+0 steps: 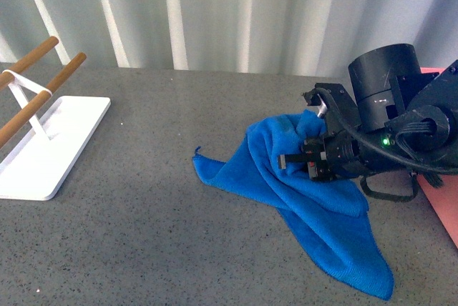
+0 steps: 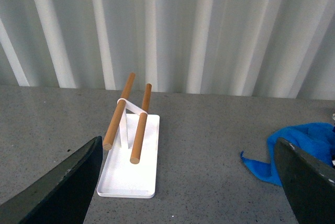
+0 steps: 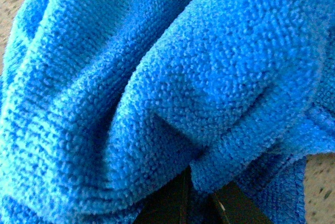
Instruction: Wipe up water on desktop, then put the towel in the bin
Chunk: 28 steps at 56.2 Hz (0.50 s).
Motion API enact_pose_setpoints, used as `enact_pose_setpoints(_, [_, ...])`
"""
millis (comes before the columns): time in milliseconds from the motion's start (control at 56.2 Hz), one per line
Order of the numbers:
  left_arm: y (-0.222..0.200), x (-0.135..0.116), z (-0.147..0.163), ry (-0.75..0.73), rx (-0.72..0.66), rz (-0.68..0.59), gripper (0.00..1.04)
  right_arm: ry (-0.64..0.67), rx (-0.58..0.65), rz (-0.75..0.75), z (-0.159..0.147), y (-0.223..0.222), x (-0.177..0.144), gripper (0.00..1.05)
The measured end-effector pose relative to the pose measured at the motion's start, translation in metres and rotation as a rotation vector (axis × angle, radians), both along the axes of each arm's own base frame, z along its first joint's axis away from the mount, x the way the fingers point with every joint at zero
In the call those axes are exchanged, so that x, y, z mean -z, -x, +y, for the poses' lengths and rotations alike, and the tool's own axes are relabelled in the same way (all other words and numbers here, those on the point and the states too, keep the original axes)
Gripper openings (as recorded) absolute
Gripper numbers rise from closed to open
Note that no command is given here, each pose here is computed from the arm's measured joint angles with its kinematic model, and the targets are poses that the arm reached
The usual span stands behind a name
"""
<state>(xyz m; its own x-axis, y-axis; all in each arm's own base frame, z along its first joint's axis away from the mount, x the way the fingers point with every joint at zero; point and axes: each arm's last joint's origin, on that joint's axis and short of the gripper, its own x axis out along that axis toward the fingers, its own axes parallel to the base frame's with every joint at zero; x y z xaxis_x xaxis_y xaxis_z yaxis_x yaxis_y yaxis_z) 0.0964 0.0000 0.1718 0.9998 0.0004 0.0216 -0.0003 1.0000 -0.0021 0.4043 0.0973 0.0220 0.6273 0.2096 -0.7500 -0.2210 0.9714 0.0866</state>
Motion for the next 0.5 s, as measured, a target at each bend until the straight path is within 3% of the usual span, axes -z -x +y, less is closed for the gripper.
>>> enact_pose_setpoints(302, [0.000,0.000,0.000,0.000,0.000,0.000,0.98,0.015,0.004,-0.116,0.004,-0.042,0.005,0.03])
enact_pose_setpoints(498, [0.000,0.000,0.000,0.000,0.000,0.000,0.98,-0.067,-0.094,-0.161,0.027,-0.075,0.005,0.03])
